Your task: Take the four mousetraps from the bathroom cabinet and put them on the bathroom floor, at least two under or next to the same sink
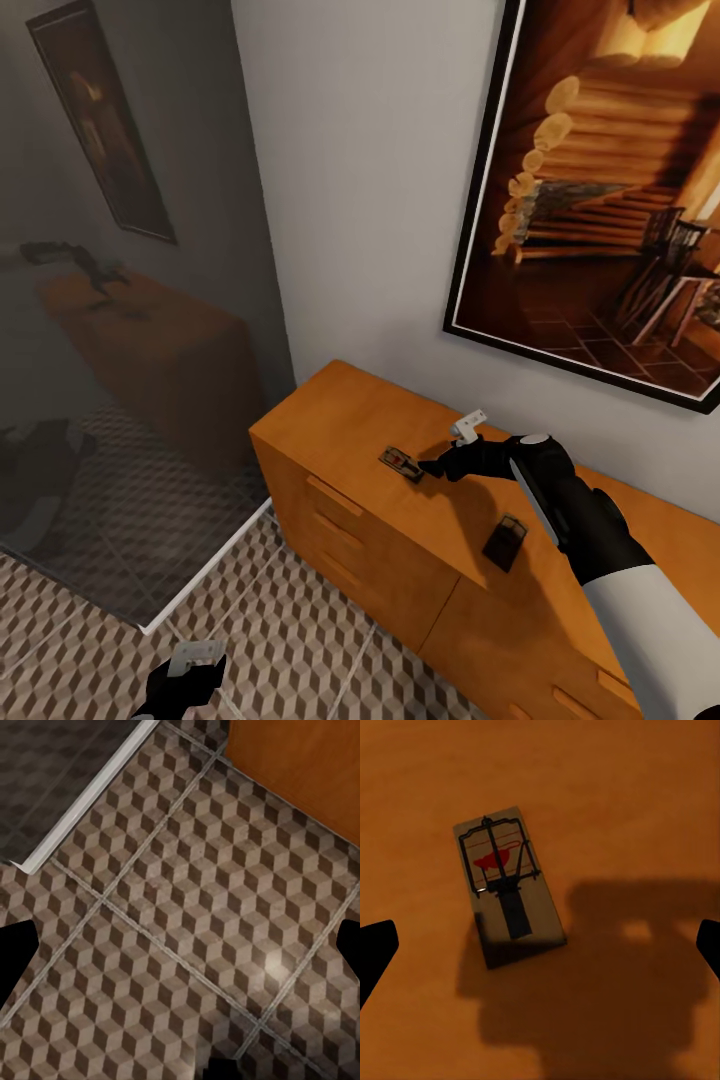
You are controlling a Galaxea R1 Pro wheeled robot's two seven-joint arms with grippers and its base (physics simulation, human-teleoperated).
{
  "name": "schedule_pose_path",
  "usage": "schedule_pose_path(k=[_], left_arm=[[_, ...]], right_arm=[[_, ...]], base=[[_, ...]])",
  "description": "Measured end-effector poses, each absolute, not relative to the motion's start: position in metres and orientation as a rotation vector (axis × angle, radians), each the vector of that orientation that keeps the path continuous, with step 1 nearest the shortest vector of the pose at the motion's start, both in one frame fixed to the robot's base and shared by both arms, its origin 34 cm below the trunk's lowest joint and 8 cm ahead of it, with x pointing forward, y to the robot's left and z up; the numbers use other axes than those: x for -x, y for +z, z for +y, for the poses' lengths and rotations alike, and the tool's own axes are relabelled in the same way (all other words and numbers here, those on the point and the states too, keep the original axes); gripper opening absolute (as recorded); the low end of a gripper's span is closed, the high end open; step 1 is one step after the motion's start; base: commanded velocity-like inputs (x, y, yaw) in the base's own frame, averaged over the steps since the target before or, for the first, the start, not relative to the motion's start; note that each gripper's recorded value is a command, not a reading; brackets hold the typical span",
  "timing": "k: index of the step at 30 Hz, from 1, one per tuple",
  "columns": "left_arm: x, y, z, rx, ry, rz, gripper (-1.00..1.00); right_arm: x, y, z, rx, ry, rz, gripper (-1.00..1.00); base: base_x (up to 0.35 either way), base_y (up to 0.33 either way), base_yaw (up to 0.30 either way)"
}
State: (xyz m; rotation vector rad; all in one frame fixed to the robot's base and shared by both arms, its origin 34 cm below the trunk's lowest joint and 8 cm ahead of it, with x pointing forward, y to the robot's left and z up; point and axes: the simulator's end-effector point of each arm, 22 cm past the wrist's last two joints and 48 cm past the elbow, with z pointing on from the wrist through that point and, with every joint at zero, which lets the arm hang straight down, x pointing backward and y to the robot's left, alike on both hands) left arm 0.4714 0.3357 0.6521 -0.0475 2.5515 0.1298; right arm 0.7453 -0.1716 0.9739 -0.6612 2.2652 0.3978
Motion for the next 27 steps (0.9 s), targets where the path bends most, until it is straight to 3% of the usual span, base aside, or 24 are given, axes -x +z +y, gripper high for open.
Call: schedule_pose_path(k=[27], left_arm=[[-0.4715, 0.6521, 0.3354, 0.047, 0.128, 2.552, 1.0]], right_arm=[[-0.7454, 0.9738, -0.1722, 0.662, 0.395, 2.266, 1.0]], base=[[0.0, 0.058, 0.0]])
